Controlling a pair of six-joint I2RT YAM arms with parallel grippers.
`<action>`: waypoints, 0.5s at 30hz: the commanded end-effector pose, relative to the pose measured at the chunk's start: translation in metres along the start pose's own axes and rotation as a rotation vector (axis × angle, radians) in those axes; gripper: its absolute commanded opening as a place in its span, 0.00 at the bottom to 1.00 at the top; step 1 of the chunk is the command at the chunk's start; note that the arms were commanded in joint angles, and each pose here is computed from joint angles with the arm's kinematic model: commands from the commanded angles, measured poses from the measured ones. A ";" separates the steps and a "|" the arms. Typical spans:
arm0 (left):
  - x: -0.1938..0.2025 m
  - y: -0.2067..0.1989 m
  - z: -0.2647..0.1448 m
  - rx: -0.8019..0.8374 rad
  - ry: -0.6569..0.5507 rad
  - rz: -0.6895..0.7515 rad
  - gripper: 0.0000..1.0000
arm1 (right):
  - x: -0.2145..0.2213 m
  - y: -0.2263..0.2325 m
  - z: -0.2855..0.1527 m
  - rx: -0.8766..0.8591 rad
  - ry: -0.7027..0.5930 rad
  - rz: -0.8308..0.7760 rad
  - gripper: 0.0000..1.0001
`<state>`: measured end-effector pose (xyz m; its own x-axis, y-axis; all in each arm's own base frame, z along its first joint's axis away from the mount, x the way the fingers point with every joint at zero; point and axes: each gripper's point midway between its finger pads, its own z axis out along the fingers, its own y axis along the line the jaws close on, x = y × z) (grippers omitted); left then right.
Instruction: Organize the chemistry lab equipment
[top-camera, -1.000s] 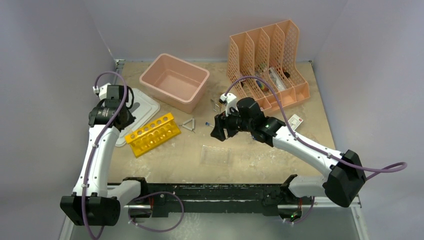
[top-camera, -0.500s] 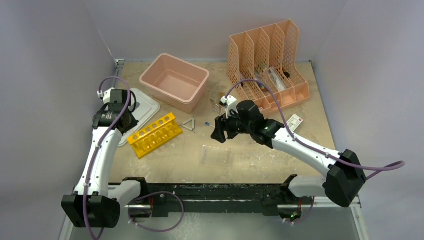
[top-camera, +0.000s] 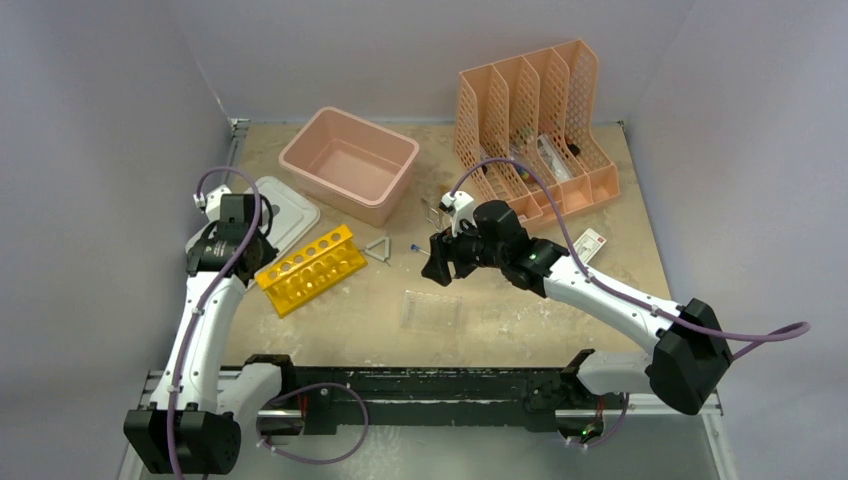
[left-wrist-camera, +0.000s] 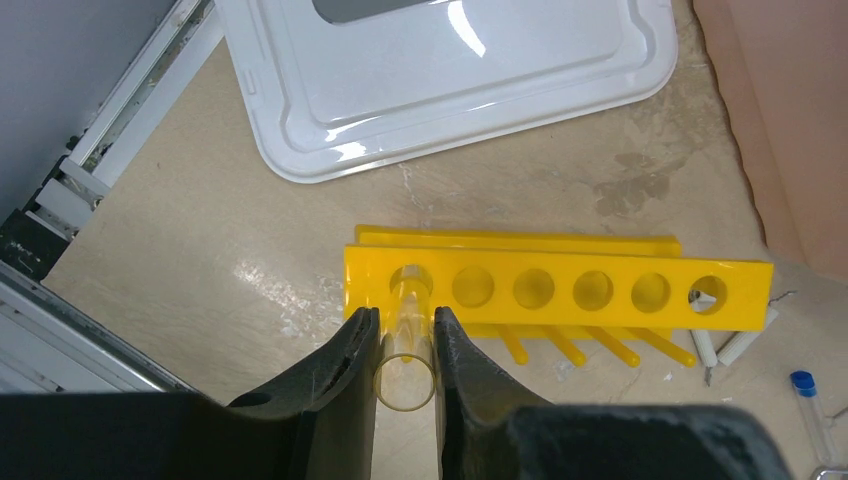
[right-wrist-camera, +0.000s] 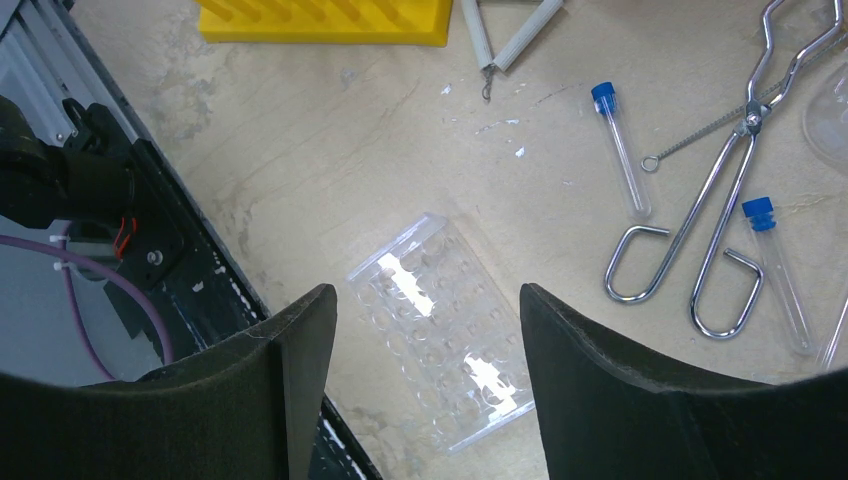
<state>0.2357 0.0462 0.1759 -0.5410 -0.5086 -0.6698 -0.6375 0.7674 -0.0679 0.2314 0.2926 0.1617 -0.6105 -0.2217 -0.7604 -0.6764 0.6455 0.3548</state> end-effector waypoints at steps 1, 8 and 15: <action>-0.012 -0.010 -0.003 0.054 -0.050 -0.060 0.06 | -0.011 0.006 -0.003 -0.020 -0.040 -0.014 0.70; -0.044 0.001 -0.032 0.018 -0.135 -0.065 0.77 | -0.016 0.004 -0.008 0.005 -0.056 -0.012 0.70; -0.076 -0.033 -0.077 0.235 -0.163 -0.037 0.87 | -0.026 -0.005 -0.013 0.083 -0.063 0.001 0.71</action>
<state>0.2480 0.0459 0.2492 -0.4268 -0.5034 -0.7513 -0.6112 0.7729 -0.1707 0.2344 0.2864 0.1578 -0.6184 -0.2244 -0.7532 -0.6543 0.6778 0.3353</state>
